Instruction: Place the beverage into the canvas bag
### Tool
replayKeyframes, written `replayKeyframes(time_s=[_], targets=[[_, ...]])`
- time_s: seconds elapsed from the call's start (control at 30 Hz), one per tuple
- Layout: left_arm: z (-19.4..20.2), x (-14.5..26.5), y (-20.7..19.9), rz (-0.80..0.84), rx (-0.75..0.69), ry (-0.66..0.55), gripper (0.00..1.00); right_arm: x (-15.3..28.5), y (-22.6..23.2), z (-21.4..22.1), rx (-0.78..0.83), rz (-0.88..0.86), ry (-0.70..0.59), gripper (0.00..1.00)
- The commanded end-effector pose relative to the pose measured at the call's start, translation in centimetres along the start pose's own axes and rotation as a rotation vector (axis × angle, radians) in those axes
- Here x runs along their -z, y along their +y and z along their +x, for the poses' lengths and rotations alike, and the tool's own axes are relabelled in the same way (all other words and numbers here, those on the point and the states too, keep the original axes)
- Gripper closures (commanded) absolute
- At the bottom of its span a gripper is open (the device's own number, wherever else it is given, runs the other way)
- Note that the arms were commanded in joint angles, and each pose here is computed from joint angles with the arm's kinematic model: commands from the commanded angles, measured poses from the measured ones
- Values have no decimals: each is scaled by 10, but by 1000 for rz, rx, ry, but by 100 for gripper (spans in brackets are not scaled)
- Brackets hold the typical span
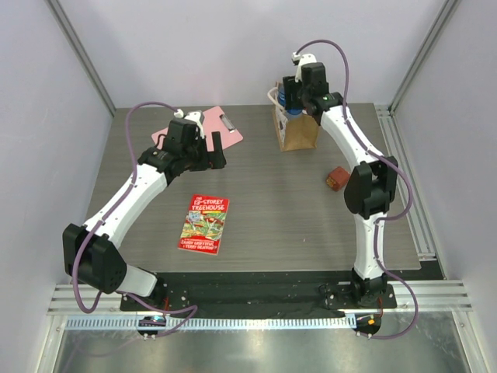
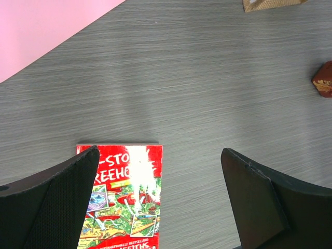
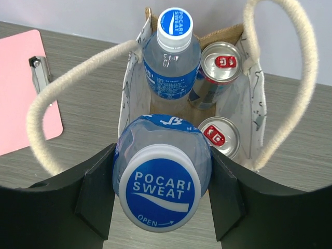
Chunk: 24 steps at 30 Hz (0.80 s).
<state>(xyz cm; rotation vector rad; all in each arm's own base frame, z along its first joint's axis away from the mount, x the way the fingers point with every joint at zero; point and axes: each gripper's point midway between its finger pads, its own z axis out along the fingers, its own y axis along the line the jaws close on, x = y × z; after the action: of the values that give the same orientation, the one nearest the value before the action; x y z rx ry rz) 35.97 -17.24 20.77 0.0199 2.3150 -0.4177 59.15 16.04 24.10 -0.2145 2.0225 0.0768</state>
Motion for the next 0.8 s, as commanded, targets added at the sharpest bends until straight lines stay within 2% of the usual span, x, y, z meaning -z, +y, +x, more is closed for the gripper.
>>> replayKeyframes(time_s=[0.0,0.13,0.23,0.27,0.33,0.37,0.53,0.57,0.67,0.77], targets=[[-15,9,-6,27,0,-52,0,-4,-3,-33,-22,22,-103,87],[-16,11,-5,23,1,-58,0,-15,-5,-19,-19,35,-73,76],[-16,11,-5,24,-2,-58,0,-19,-4,-11,-15,43,-53,63],[-16,11,-5,23,-2,-59,0,-18,-6,-12,-17,46,-55,54],[-15,10,-6,26,0,-55,0,-16,-6,-15,-40,53,-60,43],[-15,10,-6,29,0,-53,0,-14,-8,-17,-41,59,-65,34],[-15,10,-6,27,-2,-53,0,10,-15,-43,-61,89,-117,16],[-15,10,-6,29,0,-53,0,15,-17,-48,-66,93,-127,8],[-16,10,-6,29,0,-54,0,35,-18,-63,-86,91,-153,2],[-17,13,-8,42,0,-61,0,63,-20,-75,-131,91,-162,0]])
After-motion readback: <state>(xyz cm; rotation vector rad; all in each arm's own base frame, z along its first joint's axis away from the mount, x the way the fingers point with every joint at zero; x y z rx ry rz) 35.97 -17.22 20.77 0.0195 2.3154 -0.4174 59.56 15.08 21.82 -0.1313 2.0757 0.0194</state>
